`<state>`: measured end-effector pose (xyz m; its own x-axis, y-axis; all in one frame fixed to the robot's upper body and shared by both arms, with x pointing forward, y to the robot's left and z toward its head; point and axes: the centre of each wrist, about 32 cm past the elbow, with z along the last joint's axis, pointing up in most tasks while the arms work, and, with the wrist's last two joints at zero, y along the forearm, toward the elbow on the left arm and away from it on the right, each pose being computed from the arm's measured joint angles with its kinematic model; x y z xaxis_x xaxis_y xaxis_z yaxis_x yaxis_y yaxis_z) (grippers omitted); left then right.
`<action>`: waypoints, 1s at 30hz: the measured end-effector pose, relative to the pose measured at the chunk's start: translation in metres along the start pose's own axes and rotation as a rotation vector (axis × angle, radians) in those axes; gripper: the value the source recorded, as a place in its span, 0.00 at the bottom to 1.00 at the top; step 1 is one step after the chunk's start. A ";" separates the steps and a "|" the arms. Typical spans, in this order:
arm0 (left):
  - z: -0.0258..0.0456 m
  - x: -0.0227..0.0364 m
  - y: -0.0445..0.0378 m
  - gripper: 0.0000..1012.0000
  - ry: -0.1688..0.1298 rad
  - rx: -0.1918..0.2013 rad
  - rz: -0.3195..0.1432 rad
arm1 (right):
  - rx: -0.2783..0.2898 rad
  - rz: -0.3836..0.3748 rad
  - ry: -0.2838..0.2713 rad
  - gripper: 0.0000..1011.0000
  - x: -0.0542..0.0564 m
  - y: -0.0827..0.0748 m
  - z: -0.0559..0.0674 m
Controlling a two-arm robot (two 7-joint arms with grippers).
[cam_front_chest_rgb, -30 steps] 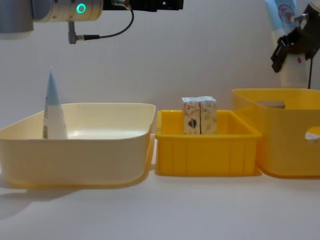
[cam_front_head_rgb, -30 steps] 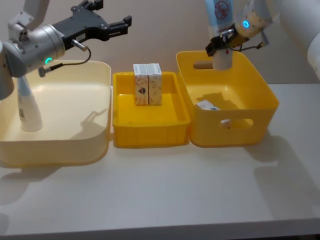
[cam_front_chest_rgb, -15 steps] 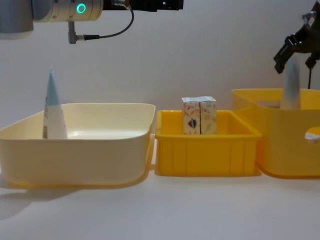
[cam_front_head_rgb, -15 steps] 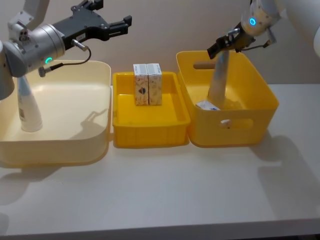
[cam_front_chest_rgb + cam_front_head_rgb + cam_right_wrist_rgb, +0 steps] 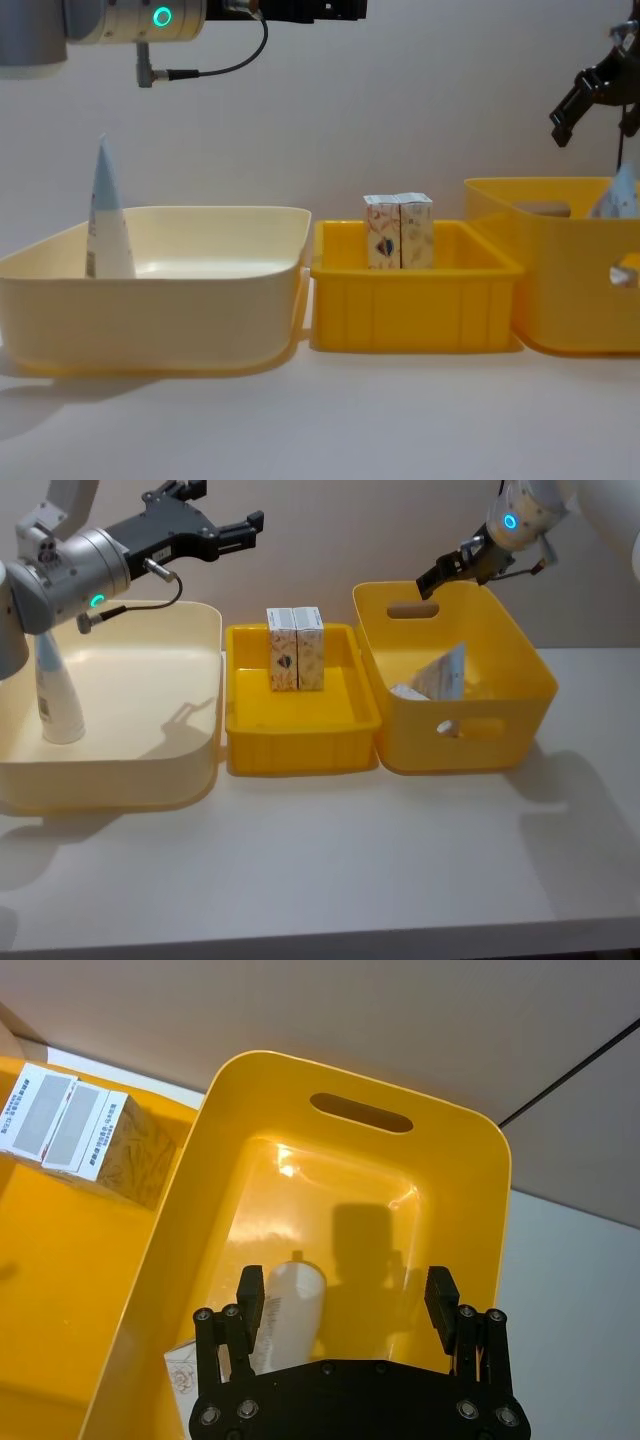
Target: Bimanual collaborative sorting of washing and personal care products
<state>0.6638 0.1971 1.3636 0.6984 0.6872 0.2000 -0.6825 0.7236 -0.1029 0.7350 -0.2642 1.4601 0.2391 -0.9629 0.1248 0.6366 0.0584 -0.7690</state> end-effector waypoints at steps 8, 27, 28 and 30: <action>0.0000 0.0000 0.0000 0.99 0.000 0.000 0.000 | -0.003 0.001 0.001 0.99 0.001 0.000 0.000; 0.0000 0.0000 0.0000 0.99 0.000 0.000 0.000 | -0.006 0.002 0.002 0.99 0.001 -0.001 0.000; 0.0000 0.0000 0.0000 0.99 0.000 0.000 0.000 | -0.006 0.002 0.002 0.99 0.001 -0.001 0.000; 0.0000 0.0000 0.0000 0.99 0.000 0.000 0.000 | -0.006 0.002 0.002 0.99 0.001 -0.001 0.000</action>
<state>0.6638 0.1972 1.3635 0.6984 0.6872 0.2000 -0.6825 0.7236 -0.1029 0.7348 -0.2655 1.4608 0.2385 -0.9634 0.1221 0.6317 0.0584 -0.7730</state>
